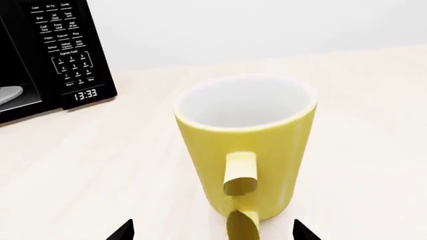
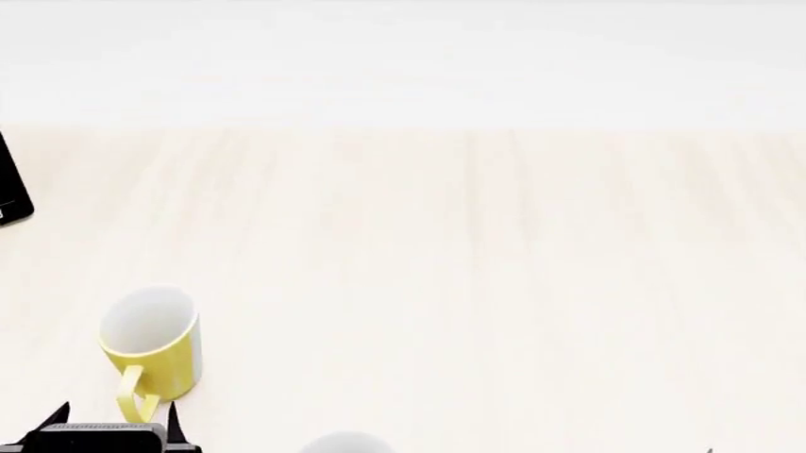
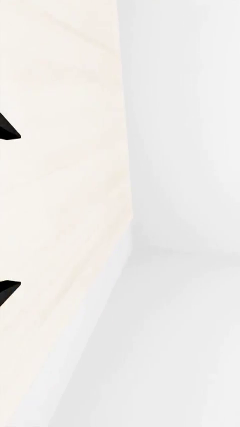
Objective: Put the yellow and white mug to the front of the white mug.
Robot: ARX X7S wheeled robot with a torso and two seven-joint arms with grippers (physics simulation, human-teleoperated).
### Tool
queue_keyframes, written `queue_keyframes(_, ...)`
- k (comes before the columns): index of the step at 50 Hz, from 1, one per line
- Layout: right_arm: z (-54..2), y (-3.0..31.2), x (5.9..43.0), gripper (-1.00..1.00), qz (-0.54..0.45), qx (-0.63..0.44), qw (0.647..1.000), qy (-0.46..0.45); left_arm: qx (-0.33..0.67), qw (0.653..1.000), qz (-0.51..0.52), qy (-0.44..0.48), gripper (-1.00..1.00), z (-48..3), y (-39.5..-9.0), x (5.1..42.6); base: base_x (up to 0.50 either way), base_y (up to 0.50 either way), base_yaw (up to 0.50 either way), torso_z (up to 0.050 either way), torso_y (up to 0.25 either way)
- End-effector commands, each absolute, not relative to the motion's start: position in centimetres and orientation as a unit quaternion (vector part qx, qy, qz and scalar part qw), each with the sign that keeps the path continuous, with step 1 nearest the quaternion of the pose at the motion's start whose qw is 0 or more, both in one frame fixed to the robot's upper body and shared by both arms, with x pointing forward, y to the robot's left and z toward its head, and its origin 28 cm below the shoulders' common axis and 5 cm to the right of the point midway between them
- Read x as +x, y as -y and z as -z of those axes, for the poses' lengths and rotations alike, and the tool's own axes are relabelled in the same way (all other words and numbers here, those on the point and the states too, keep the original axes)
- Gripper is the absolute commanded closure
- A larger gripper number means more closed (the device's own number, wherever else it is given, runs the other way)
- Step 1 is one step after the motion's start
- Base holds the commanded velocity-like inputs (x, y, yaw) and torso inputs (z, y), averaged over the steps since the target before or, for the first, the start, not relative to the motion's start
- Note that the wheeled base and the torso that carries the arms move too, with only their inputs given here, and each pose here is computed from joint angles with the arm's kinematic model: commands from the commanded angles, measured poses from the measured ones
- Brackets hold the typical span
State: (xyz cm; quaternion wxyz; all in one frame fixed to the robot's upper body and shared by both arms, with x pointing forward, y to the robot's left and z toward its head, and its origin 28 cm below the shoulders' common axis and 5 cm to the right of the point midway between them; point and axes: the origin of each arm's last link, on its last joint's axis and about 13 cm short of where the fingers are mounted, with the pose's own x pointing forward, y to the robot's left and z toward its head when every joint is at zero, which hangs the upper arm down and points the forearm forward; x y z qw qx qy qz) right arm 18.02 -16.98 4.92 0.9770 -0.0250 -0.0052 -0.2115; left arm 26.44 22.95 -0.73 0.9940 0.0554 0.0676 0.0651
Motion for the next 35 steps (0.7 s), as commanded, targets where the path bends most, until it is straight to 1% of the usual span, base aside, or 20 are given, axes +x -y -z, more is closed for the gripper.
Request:
queue_keyframes(1, -4.97, 16.98, 17.99, -1.0, 0.212, -0.026, 0.977, 0.005, 0.062, 0.993, -0.063, -0.076, -1.0, 1.17, -22.85, 26.95, 0.0, 0.0, 0.0, 0.0, 0.0)
queue_keyframes(13, -4.9, 16.96, 18.05, -1.0, 0.212, -0.026, 0.977, 0.004, 0.049, 0.996, -0.04, -0.065, -1.0, 0.84, -22.54, 26.74, 0.0, 0.0, 0.0, 0.0, 0.0)
queue_keyframes(14, -4.87, 16.94, 18.07, -1.0, 0.211, -0.028, 0.977, 0.004, 0.042, 0.997, -0.036, -0.061, 1.0, 0.76, -22.53, 26.68, 0.0, 0.0, 0.0, 0.0, 0.0)
queue_keyframes(16, -4.84, 16.92, 18.12, -1.0, 0.211, -0.028, 0.977, 0.003, 0.025, 0.998, -0.028, -0.049, 1.0, 0.43, -22.49, 26.37, 0.0, 0.0, 0.0, 0.0, 0.0)
queue_keyframes(35, -4.78, 16.92, 18.18, -1.0, 0.211, -0.03, 0.977, 0.0, 0.012, 0.999, -0.022, -0.044, 1.0, 0.31, -22.73, 26.18, 0.0, 0.0, 0.0, 0.0, 0.001)
